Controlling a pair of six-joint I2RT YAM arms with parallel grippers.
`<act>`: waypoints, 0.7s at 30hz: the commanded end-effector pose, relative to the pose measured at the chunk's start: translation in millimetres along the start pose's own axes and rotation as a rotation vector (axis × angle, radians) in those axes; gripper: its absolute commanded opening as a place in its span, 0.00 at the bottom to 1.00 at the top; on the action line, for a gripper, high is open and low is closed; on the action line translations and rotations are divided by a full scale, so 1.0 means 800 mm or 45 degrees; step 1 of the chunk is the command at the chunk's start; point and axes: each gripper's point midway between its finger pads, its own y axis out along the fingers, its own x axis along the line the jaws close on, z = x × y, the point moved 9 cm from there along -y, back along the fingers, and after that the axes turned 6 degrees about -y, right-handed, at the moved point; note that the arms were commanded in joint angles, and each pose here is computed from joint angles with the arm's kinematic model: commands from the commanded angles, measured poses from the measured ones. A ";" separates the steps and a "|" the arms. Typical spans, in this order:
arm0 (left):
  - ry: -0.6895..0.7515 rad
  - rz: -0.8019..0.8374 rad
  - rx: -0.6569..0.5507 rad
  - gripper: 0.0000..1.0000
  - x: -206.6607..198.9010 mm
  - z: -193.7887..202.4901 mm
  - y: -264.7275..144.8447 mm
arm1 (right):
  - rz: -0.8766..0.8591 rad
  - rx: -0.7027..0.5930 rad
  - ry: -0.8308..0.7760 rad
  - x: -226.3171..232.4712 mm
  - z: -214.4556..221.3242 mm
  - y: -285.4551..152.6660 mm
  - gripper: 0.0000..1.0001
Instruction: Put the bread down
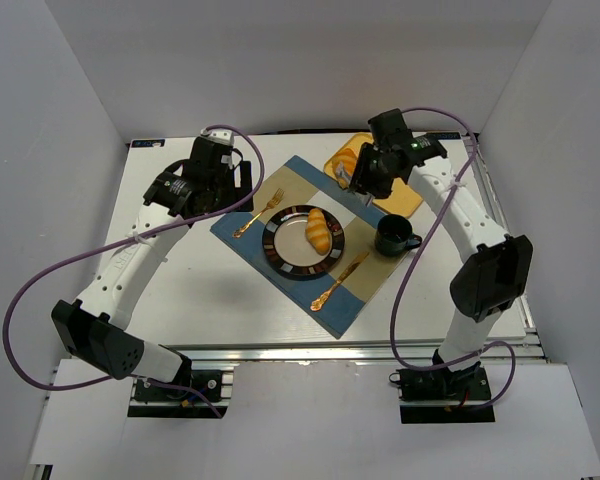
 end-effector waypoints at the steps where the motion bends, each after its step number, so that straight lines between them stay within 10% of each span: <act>1: 0.000 -0.015 -0.058 0.98 0.006 -0.010 -0.015 | 0.109 -0.116 0.108 -0.022 -0.028 -0.007 0.51; 21: 0.017 -0.067 -0.051 0.98 0.009 -0.011 -0.008 | 0.154 -0.124 0.199 -0.077 -0.075 0.043 0.61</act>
